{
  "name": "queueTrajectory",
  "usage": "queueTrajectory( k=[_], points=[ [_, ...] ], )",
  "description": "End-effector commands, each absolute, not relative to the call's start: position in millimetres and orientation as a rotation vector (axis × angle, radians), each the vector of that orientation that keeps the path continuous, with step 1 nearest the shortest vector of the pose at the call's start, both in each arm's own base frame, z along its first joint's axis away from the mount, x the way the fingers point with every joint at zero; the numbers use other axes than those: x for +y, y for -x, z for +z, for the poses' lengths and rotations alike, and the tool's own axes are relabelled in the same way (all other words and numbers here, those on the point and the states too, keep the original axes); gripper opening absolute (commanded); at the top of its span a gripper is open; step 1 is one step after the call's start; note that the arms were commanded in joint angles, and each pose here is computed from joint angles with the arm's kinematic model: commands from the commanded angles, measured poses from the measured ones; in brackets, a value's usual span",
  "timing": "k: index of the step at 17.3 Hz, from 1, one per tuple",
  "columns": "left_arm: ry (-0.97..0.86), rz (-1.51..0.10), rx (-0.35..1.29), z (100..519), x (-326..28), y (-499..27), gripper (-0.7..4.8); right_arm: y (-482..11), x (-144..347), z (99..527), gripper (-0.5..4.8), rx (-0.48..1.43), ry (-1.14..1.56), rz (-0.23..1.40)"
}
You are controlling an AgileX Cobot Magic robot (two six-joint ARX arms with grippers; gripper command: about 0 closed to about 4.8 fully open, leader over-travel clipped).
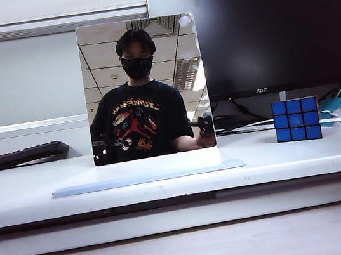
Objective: Move the the Rubik's Cube near the mirror.
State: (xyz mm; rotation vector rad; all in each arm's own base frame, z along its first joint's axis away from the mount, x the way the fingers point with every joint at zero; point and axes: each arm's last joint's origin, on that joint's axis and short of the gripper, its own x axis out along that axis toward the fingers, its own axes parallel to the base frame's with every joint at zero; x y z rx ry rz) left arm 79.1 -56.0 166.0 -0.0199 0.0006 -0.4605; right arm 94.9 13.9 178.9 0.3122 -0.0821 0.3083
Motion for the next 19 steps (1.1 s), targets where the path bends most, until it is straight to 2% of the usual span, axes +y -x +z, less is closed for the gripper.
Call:
queueTrajectory(
  k=[1, 5, 10, 12, 13, 14, 15, 16, 19],
  points=[
    [0.021, -0.522, -0.008, 167.1, -60.7, -75.5, 0.22, -91.1, 14.8, 195.4, -0.01, -0.132, -0.569, 0.387],
    [0.021, -0.522, -0.008, 167.1, -60.6, -75.5, 0.22, -100.0, 23.3, 227.5, -0.01, -0.074, -0.44, 0.467],
    [0.021, -0.521, -0.008, 167.2, -60.6, -75.5, 0.22, -149.2, 47.6, 252.2, 0.19, 0.112, -0.34, 0.483],
    [0.021, -0.52, -0.008, 167.1, -60.6, -75.6, 0.22, -165.5, 67.2, 253.9, 0.24, 0.197, -0.345, 0.295],
    [0.021, -0.52, -0.008, 167.1, -60.6, -75.6, 0.22, -168.0, 80.4, 253.4, 1.17, 0.188, -0.323, 0.2],
    [0.021, -0.52, -0.008, 167.1, -60.6, -75.6, 0.22, -169.6, 96.1, 253.2, 3.22, 0.169, -0.298, 0.109],
    [0.021, -0.521, -0.008, 167.1, -60.6, -75.5, 0.22, -171.5, 107.5, 251.1, 4.5, 0.165, -0.277, 0.061],
    [0.021, -0.52, -0.008, 167.1, -60.6, -75.6, 0.22, -174.6, 118.0, 246.0, 4.77, 0.171, -0.251, 0.013],
    [0.021, -0.52, -0.008, 167.1, -60.6, -75.6, 0.22, -198.4, 144.2, 221.6, 4.79, 0.179, -0.241, -0.03]
  ],
)
